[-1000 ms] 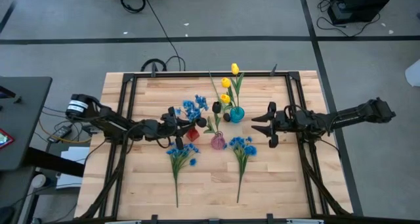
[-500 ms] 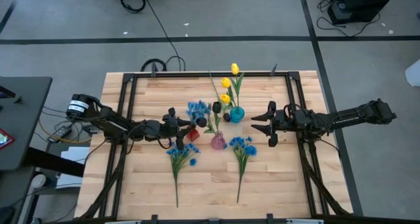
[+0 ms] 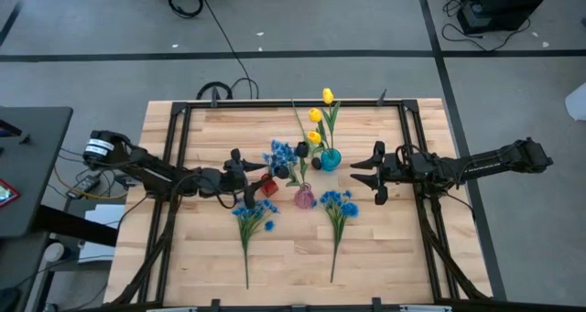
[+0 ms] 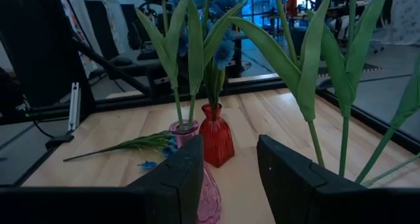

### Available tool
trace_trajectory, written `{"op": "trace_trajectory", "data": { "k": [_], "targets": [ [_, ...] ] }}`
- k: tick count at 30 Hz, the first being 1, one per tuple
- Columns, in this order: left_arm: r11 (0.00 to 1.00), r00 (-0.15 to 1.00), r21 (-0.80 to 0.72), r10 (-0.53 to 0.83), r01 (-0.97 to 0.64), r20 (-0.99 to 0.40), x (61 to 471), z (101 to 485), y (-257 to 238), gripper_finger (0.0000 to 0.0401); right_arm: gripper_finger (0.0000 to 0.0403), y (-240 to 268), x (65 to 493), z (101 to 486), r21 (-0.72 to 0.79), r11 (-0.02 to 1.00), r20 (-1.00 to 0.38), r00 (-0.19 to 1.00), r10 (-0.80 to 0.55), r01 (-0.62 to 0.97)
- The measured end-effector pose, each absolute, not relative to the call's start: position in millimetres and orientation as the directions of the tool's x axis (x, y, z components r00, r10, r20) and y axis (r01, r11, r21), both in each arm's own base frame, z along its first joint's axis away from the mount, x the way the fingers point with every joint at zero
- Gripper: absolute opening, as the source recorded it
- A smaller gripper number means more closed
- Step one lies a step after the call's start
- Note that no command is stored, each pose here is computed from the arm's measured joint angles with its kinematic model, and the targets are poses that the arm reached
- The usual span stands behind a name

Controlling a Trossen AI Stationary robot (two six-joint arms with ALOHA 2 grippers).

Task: Sort flowers into vase by color
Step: Put the left blue flower into the red vase

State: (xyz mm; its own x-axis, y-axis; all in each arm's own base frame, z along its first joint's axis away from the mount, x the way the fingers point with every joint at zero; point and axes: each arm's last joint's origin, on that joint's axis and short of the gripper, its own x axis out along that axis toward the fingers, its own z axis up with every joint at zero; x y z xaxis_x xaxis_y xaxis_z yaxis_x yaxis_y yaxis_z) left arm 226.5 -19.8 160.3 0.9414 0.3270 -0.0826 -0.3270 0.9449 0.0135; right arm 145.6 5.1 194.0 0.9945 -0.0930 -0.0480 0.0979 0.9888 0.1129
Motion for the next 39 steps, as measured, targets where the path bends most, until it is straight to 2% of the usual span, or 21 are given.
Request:
{"op": "trace_trajectory", "data": {
  "k": [8, 14, 25, 29, 33, 39],
  "targets": [
    [0.94, 0.935, 0.03, 0.341, -0.34, -0.102, 209, 177, -44, 0.0218, 0.0153, 5, 145, 193, 0.109, 0.989, -0.059, 0.994, -0.093, 0.099],
    [0.936, 0.908, -0.016, 0.336, -0.351, -0.25, 211, 181, -70, 0.0219, 0.0153, 4, 146, 193, 0.091, 0.991, -0.06, 0.994, -0.096, 0.102],
    [0.912, 0.875, -0.189, 0.266, -0.365, -0.404, 235, 221, -123, 0.0224, 0.0153, 4, 146, 192, 0.115, 0.988, -0.067, 0.993, -0.099, 0.106],
    [0.839, 0.815, -0.319, 0.225, -0.44, -0.533, 232, 222, -136, 0.0223, 0.0153, 4, 146, 194, 0.063, 0.993, -0.048, 0.994, -0.099, 0.102],
    [0.723, 0.758, -0.475, 0.102, -0.501, -0.645, 226, 214, -149, 0.0223, 0.0153, 4, 147, 206, 0.026, 0.995, -0.006, 0.996, -0.093, 0.093],
    [0.59, 0.711, -0.598, -0.058, -0.542, -0.701, 227, 204, -163, 0.0223, 0.0153, 8, 147, 203, 0.002, 1.0, -0.029, 0.999, 0.021, -0.021]
  ]
}}
